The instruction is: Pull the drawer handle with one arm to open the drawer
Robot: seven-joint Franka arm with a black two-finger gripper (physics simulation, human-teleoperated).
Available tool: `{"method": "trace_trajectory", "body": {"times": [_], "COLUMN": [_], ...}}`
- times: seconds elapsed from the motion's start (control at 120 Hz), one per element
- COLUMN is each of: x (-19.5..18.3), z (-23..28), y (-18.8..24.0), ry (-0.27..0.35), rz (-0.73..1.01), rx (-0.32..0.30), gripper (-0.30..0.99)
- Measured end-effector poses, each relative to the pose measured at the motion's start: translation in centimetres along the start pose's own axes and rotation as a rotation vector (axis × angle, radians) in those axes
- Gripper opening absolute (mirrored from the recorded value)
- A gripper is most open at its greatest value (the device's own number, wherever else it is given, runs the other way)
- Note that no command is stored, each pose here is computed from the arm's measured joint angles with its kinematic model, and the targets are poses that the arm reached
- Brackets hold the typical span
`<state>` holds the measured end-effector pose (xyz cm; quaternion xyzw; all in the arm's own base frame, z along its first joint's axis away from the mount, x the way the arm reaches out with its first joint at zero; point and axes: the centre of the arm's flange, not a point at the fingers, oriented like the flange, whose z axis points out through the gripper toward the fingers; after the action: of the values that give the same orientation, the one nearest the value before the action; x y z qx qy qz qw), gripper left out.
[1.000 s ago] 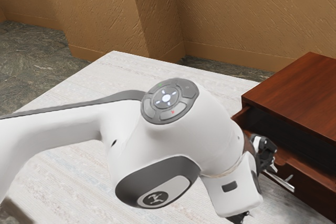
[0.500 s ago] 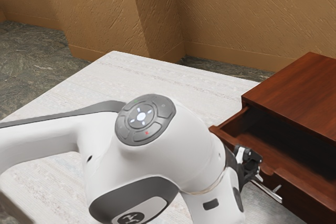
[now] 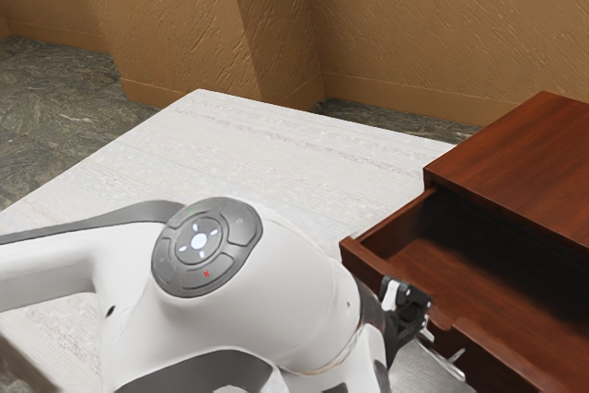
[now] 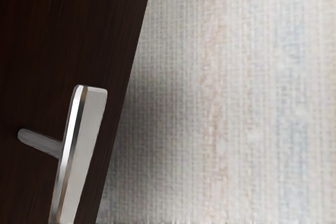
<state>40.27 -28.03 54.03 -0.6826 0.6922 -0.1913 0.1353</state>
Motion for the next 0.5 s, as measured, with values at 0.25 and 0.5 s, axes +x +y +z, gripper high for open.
{"method": "trace_trajectory", "body": {"times": [0.25, 0.5], "x": [-0.5, -1.1], "z": [-0.4, -0.9], "y": [0.8, 1.6], "ry": [0.000, -0.004], "rz": [-0.020, -0.031], "rx": [-0.002, 0.004], "gripper": [0.69, 0.69]}}
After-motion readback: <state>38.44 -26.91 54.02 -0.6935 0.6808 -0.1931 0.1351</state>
